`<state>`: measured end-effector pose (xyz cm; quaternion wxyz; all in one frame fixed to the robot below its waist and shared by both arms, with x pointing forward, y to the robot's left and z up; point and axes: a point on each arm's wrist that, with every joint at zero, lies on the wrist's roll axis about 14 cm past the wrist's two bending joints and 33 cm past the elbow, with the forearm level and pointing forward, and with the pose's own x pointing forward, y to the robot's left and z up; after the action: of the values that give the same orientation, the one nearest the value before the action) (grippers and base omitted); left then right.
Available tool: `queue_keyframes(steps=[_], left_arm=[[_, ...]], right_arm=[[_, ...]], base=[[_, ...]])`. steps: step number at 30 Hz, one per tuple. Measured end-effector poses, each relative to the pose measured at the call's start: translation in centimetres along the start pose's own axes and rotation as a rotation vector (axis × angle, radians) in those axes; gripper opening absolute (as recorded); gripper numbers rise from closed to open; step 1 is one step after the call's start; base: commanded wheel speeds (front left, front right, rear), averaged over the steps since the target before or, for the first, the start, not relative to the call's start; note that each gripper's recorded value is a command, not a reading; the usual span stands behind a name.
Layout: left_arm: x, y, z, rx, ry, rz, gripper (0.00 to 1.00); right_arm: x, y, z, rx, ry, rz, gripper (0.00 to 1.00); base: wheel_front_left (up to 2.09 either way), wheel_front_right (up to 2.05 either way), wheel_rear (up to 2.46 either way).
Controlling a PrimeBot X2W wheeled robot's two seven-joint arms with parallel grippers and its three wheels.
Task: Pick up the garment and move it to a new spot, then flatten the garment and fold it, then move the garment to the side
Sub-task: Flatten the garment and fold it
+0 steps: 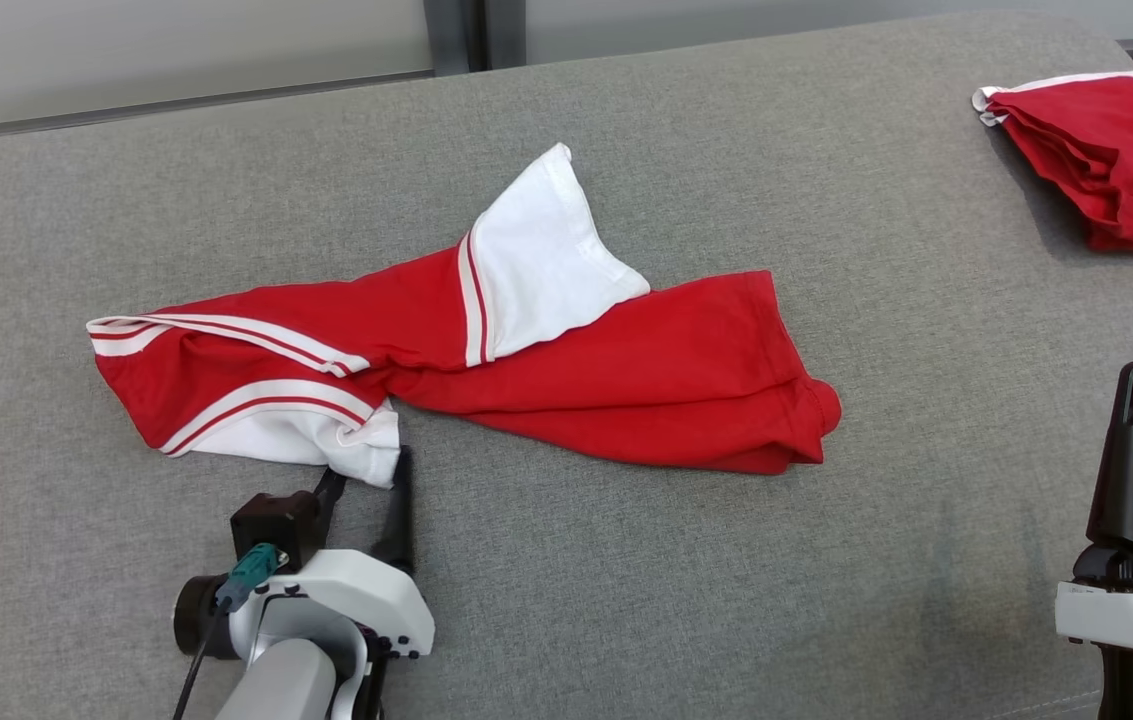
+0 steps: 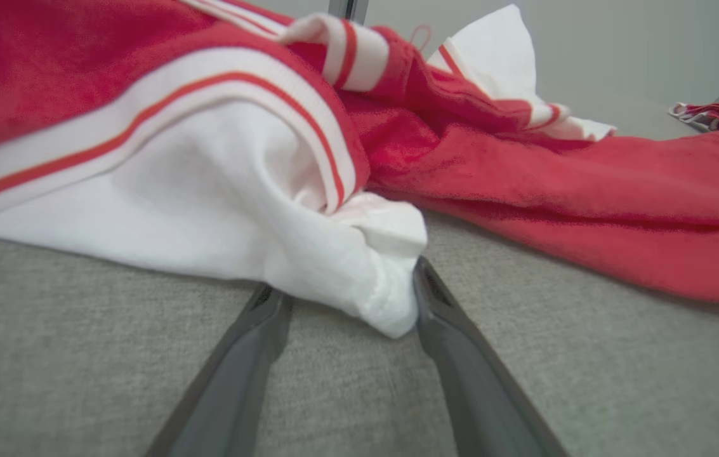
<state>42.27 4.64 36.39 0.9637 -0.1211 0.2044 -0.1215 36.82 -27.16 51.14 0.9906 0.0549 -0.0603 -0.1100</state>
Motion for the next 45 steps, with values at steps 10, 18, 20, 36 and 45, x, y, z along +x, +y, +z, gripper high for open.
queue_keyframes(steps=[10,18,20,36,45], left_arm=[[-2.0,2.8,1.2,0.157,-0.059,0.051,0.00],[-6.1,5.7,7.3,0.268,-0.265,0.135,0.00],[-7.1,6.5,7.7,0.277,-0.280,0.160,0.00],[-8.6,7.1,7.9,0.318,-0.266,0.149,0.00],[-7.9,2.5,6.6,0.304,-0.240,-0.050,1.00]], right_arm=[[-0.3,1.2,-0.3,0.031,0.010,0.033,1.00],[-0.6,4.8,-1.9,0.070,0.058,0.134,1.00],[-1.0,6.2,-3.4,0.085,0.108,0.177,1.00],[-2.0,11.4,-12.1,-0.215,0.410,0.626,1.00],[-0.2,12.0,-12.1,-0.201,0.416,0.653,1.00]], base=[[0.00,0.00,0.00],[0.00,0.00,0.00],[0.00,0.00,0.00],[0.00,0.00,0.00],[0.00,0.00,0.00]])
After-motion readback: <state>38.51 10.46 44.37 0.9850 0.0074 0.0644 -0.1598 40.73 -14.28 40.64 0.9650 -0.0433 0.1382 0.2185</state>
